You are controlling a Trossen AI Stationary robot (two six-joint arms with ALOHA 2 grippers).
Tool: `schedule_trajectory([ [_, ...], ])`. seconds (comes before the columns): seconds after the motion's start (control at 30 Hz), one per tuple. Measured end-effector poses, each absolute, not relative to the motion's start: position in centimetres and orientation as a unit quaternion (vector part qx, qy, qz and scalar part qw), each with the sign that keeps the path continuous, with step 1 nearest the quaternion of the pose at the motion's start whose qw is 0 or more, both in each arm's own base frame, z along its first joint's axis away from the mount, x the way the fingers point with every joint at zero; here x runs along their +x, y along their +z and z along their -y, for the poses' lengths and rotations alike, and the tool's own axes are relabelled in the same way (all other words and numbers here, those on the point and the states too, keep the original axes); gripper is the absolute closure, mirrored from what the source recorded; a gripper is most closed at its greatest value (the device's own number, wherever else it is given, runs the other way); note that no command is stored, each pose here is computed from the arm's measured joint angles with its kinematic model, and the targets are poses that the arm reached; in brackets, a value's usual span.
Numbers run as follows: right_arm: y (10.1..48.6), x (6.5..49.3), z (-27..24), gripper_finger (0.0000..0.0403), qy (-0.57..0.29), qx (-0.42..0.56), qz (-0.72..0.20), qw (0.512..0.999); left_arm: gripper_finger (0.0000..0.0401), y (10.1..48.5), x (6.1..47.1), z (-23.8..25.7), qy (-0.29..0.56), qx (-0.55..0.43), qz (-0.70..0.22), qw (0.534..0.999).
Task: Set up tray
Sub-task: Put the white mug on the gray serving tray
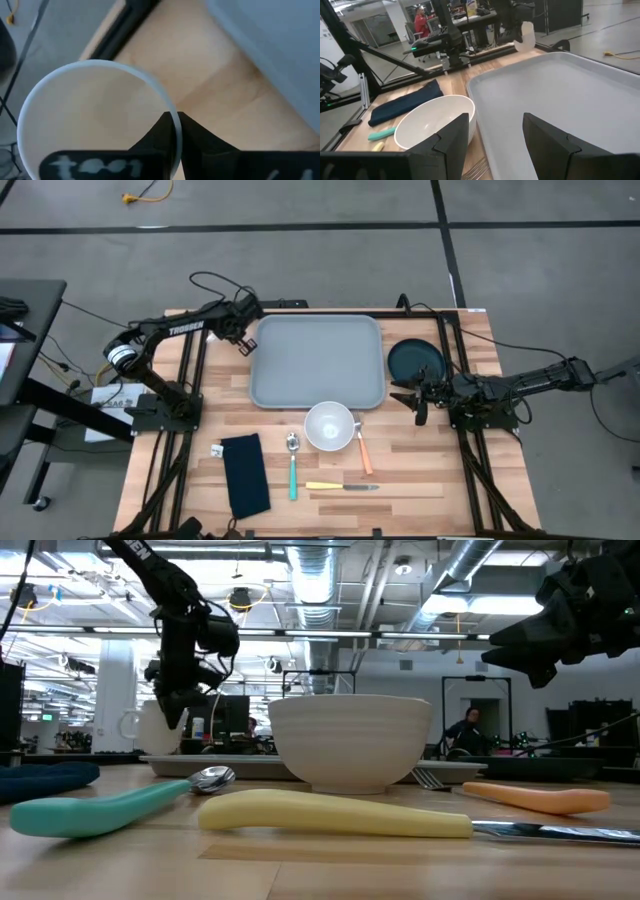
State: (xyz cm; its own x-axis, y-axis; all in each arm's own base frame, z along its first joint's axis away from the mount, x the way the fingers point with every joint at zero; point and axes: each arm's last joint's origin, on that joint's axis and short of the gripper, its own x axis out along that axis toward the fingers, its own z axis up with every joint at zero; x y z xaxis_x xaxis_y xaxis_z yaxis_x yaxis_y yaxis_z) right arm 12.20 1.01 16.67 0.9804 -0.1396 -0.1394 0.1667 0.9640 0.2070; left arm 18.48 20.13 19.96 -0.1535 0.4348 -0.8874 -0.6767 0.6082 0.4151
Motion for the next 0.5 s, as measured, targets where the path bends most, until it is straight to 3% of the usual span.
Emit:
schedule_trajectory([
  [0.23,16.7,12.2,-1.0,0.0225,-0.078,0.109,-0.062,0.989,0.0398,22.9,20.3,-20.1,0.356,-0.009,-0.647,0.674],
  [0.5,16.7,12.2,-1.0,0.0225,-0.078,0.109,-0.062,0.989,0.0397,25.2,23.0,-18.6,0.133,0.157,-0.654,0.728],
])
